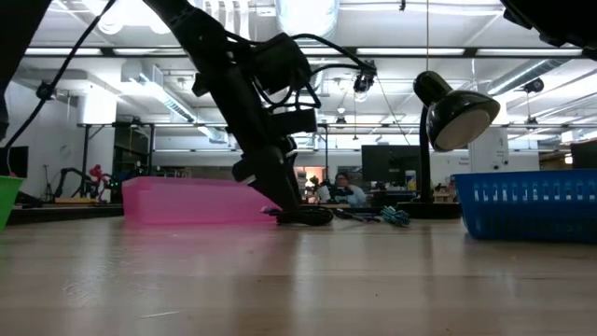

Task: Pick and place items into bin
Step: Put the black charger cable into the red bin

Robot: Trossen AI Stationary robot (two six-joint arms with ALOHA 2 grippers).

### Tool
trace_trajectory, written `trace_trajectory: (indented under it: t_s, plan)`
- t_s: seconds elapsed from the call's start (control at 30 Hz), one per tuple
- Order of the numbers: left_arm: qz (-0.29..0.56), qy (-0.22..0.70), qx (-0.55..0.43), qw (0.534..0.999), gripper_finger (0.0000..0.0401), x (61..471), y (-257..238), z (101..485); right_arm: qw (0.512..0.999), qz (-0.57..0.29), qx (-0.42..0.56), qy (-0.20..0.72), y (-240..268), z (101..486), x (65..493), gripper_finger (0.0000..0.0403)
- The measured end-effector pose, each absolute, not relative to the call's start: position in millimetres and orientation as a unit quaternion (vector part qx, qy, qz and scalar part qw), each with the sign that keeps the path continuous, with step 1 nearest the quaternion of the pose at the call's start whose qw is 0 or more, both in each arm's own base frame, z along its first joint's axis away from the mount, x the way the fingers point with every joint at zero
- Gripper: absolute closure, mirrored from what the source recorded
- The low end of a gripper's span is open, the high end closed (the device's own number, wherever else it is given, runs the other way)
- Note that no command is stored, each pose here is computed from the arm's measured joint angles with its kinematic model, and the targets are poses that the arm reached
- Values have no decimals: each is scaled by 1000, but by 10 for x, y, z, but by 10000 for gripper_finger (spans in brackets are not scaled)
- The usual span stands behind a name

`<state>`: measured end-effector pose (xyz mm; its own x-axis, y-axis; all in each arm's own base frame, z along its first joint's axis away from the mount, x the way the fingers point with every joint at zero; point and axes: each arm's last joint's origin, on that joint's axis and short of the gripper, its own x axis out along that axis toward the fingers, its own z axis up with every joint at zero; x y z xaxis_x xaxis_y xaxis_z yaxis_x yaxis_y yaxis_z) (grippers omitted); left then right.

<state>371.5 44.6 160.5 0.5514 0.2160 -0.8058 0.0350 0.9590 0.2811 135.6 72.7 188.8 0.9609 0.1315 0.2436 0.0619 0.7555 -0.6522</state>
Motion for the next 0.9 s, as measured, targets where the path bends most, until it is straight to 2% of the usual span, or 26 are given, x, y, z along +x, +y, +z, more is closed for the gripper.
trace_trajectory:
  t_s: [0.57, 0.7, 0.9]
  plan:
    - [44, 481, 125, 866, 190, 3721, 553, 1511, 925, 18, -354, -138, 727, 1887, 1356, 351]
    - [45, 482, 125, 866, 222, 3724, 562, 1495, 924, 18, -356, -138, 728, 1886, 1357, 351]
    - [43, 489, 120, 863, 303, 3728, 591, 1435, 924, 18, -357, -138, 727, 1886, 1357, 351]
